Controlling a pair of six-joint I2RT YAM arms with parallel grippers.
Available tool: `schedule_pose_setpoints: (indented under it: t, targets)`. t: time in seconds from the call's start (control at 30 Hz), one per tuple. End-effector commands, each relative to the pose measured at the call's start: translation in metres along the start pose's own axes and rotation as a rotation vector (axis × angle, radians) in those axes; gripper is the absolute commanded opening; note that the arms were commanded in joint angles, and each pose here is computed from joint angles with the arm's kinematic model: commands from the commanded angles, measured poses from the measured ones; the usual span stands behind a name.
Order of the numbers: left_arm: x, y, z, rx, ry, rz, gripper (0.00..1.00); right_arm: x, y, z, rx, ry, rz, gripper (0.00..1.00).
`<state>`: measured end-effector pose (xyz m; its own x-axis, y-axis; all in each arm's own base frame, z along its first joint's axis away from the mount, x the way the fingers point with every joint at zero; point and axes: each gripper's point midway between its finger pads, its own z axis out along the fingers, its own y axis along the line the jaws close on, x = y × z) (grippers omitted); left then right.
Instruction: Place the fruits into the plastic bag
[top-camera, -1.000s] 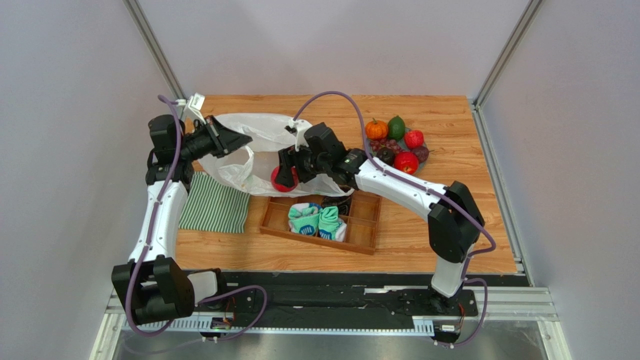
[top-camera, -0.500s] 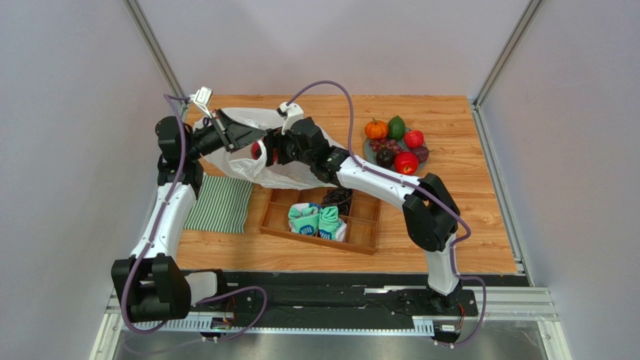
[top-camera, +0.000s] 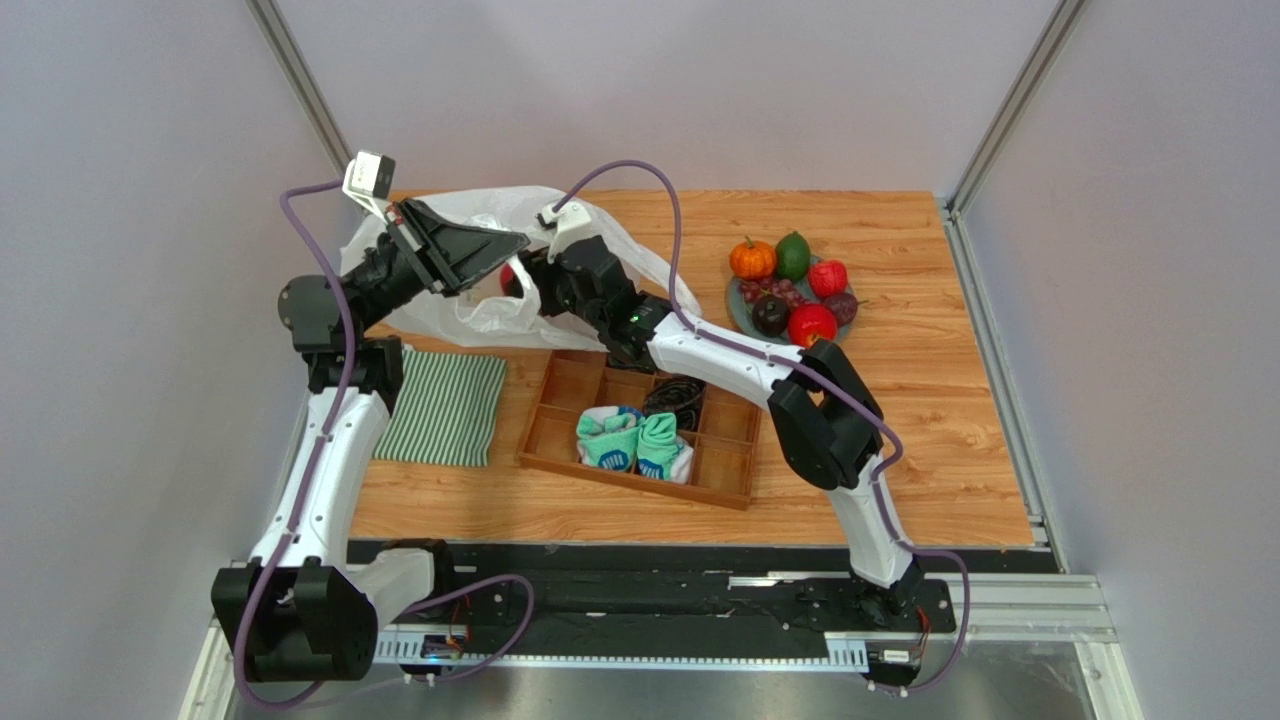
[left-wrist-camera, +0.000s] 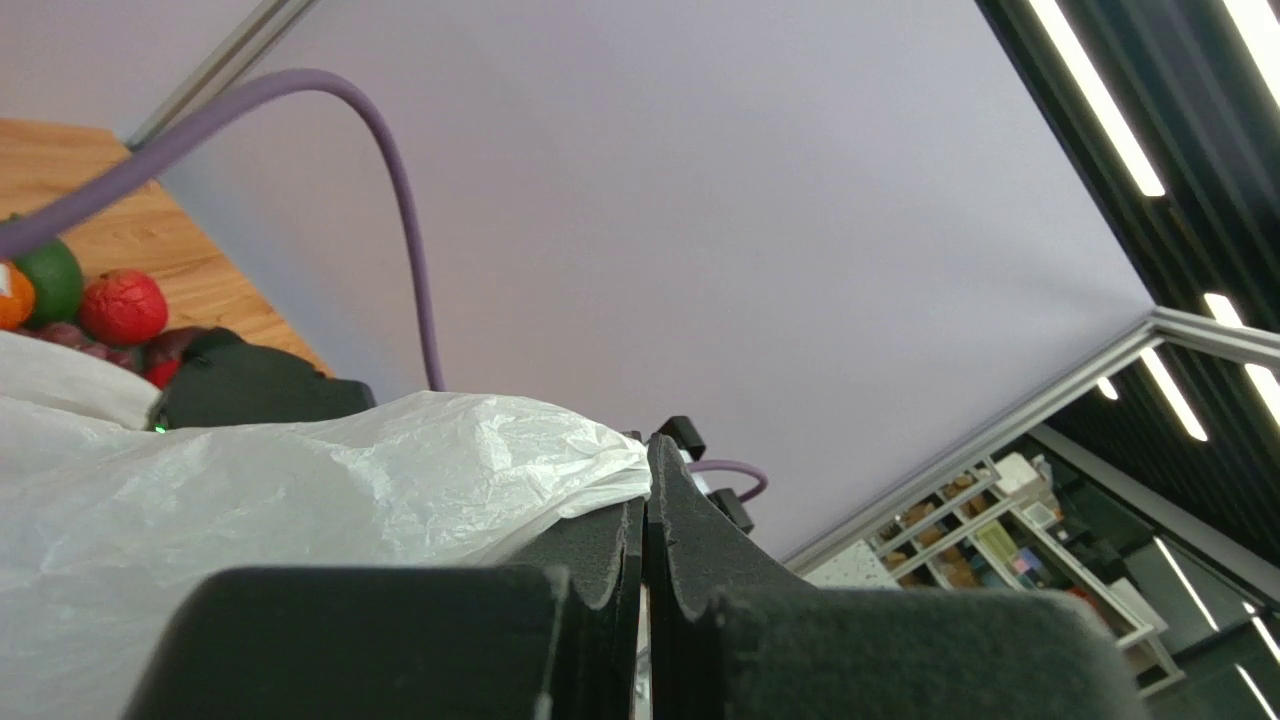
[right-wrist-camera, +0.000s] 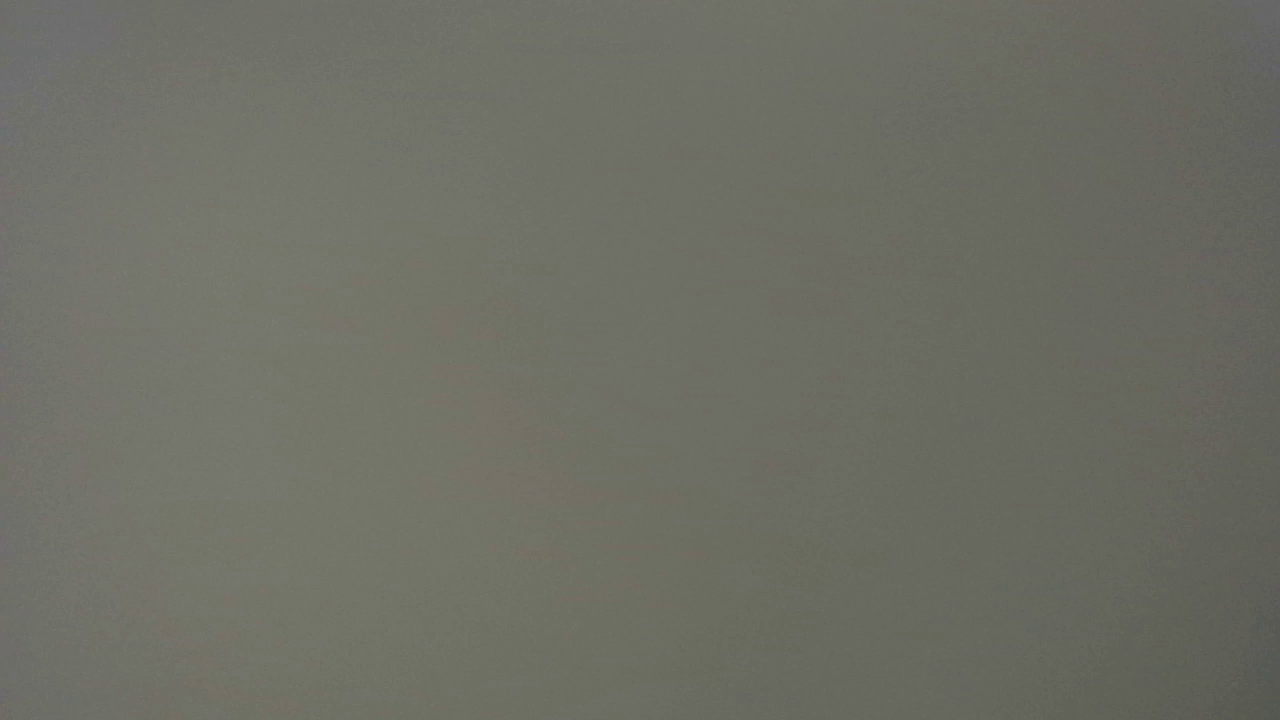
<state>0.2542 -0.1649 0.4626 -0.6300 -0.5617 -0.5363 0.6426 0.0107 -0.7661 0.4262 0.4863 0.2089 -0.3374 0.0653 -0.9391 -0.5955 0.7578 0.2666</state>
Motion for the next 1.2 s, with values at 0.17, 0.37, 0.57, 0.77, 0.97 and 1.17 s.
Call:
schedule_pose_setpoints:
  t: [0.17,0.37,0.57,0.77,0.97,1.17]
  targets:
    - [-0.032,0.018,-0.009,-0.035,-0.073,0.028,0.00,0.009,-0.135,-0.005,0.314,0.164,0.029,0.35]
    - [-0.038,0.096,-0.013,-0.250,-0.015,0.104,0.00,0.013,-0.168,-0.014,0.367,0.215,0.023,0.36]
    - [-0.035,0.148,-0.014,-0.344,0.052,0.193,0.00,0.010,-0.172,-0.007,0.357,0.244,0.010,0.38]
    - [-0.025,0.171,-0.012,-0.348,0.093,0.150,0.00,0.022,-0.168,-0.001,0.316,0.291,0.015,0.59]
    - [-0.019,0.178,-0.017,-0.367,0.096,0.135,0.00,0.023,-0.156,0.000,0.255,0.305,0.031,0.91]
    - [-0.018,0.180,-0.017,-0.369,0.101,0.123,0.00,0.023,-0.153,0.001,0.235,0.301,0.034,0.93]
